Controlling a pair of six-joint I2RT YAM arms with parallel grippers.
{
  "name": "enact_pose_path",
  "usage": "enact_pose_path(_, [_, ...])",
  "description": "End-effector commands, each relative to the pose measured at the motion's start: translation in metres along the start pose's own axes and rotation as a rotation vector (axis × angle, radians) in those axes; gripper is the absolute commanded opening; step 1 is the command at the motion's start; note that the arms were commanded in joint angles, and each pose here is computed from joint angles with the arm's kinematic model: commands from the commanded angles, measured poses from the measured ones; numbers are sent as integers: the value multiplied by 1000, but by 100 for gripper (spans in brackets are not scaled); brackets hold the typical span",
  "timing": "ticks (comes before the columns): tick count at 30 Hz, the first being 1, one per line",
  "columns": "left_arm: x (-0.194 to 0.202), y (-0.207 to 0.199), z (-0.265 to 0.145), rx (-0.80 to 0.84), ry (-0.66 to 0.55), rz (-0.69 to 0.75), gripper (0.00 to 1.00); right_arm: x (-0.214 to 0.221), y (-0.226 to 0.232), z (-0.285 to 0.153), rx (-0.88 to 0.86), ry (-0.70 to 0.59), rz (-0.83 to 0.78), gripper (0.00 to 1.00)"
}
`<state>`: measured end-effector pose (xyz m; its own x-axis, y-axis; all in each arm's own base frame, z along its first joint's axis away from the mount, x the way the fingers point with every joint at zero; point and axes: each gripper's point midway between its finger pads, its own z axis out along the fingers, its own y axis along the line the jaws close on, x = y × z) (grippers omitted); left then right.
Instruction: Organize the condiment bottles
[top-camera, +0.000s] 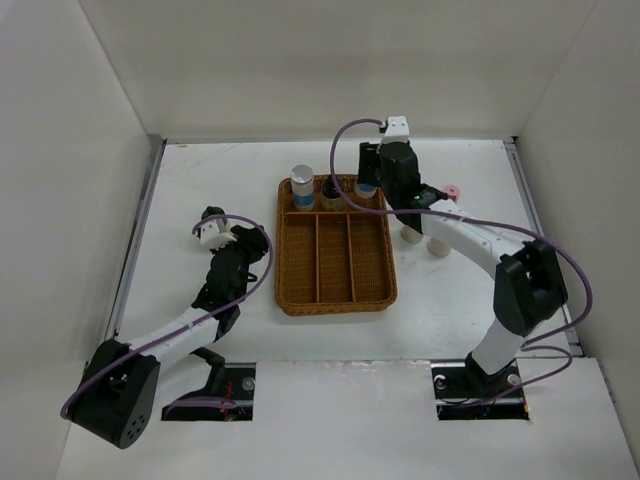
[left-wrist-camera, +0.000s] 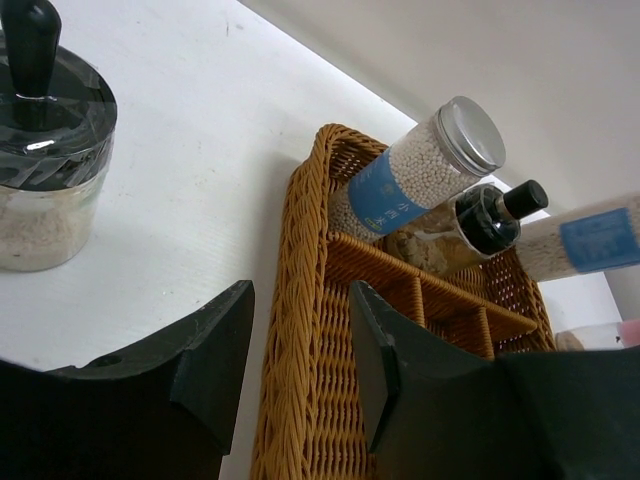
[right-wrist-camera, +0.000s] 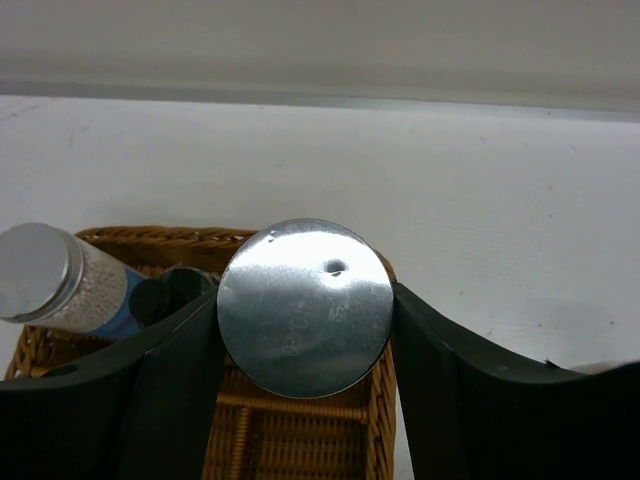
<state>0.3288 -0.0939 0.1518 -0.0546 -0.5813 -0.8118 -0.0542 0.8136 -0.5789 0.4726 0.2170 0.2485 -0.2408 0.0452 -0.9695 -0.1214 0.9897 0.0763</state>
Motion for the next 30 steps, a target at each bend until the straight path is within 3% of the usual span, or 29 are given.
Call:
enact_pose_path(1, [-11, -4, 1, 15, -37, -28, 41, -42, 17, 11, -43, -127, 52, 50])
enact_pose_path(9, [-13, -7, 0, 26, -39, -33, 41, 20, 22, 43, -33, -26, 26, 52])
enact_pose_path(15, [-12, -5, 1, 18, -34, -29, 41, 45, 19, 45, -24, 15, 24, 67])
enact_pose_path(25, [-13, -5, 0, 15, -45, -22, 42, 33, 17, 33, -29, -8, 78, 84])
enact_pose_path(30, [-15, -2, 1, 6, -49, -24, 43, 16, 25, 17, -54, -42, 117, 87])
